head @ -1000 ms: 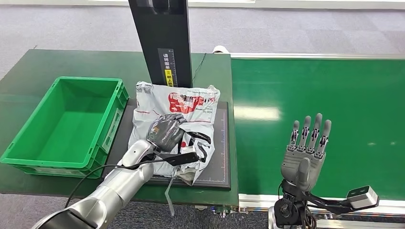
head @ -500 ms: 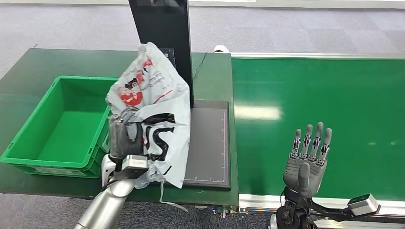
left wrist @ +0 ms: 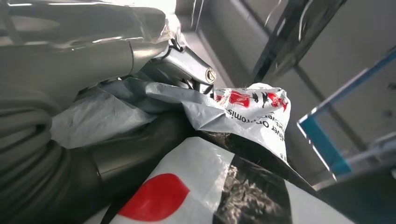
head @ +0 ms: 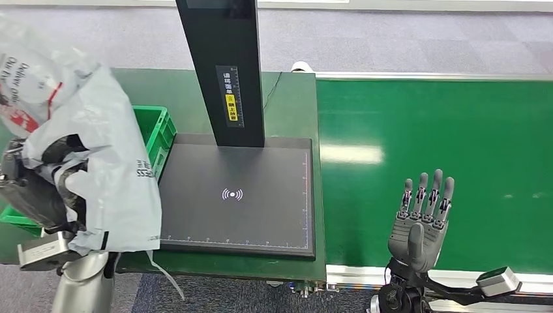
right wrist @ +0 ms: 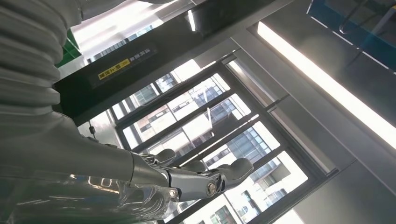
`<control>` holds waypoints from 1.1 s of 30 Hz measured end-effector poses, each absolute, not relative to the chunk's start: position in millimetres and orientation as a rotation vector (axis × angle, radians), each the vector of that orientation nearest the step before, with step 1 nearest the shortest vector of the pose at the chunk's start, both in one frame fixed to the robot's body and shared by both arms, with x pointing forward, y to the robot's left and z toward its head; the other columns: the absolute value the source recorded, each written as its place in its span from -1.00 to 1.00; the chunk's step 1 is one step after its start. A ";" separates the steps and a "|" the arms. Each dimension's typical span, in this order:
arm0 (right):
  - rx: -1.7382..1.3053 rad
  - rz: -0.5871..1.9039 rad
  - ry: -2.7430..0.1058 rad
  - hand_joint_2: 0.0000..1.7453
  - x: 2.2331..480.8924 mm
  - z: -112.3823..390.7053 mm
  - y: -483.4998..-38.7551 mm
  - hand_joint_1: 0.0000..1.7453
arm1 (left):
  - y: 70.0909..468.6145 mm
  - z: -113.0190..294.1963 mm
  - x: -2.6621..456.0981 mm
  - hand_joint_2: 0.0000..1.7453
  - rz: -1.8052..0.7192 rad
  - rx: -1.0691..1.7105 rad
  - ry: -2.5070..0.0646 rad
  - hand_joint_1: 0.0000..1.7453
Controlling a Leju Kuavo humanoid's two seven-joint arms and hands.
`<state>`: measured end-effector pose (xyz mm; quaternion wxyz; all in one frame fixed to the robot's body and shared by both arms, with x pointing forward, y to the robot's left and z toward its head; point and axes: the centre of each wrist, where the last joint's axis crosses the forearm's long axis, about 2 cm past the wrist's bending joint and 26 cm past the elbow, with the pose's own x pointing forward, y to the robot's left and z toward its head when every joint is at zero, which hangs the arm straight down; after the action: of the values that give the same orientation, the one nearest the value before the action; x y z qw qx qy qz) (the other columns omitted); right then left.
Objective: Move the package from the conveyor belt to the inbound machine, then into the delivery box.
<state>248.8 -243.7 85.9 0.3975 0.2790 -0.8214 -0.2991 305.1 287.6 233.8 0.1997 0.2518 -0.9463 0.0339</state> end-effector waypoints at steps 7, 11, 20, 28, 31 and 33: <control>0.710 -0.756 -2.086 1.00 249.0 87.2 -244.0 -1.00 | 319.9 250.1 311.1 1.00 -0.004 0.774 -2.566 1.00; 0.718 -0.752 -2.088 1.00 249.4 87.3 -244.0 -1.00 | 350.6 267.6 351.7 1.00 -0.352 0.774 -2.295 1.00; 0.750 -0.728 -2.072 1.00 264.3 88.5 -239.3 -1.00 | 423.1 289.7 455.4 1.00 -0.625 1.006 -1.600 1.00; 0.757 -0.728 -2.055 1.00 266.0 86.3 -236.4 -1.00 | 416.3 299.0 483.7 1.00 -0.693 1.018 -1.280 1.00; 0.756 -0.730 -2.050 1.00 264.8 85.3 -236.5 -1.00 | 411.5 297.7 486.8 1.00 -0.705 0.999 -1.247 1.00; 0.755 -0.730 -2.046 1.00 264.2 84.8 -236.5 -1.00 | 409.8 294.9 487.3 1.00 -0.716 0.989 -1.223 1.00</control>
<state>264.2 -236.5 84.8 0.4086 0.2998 -0.8120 -0.2896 487.3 409.8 294.9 0.6491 0.4353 -0.5384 -0.3151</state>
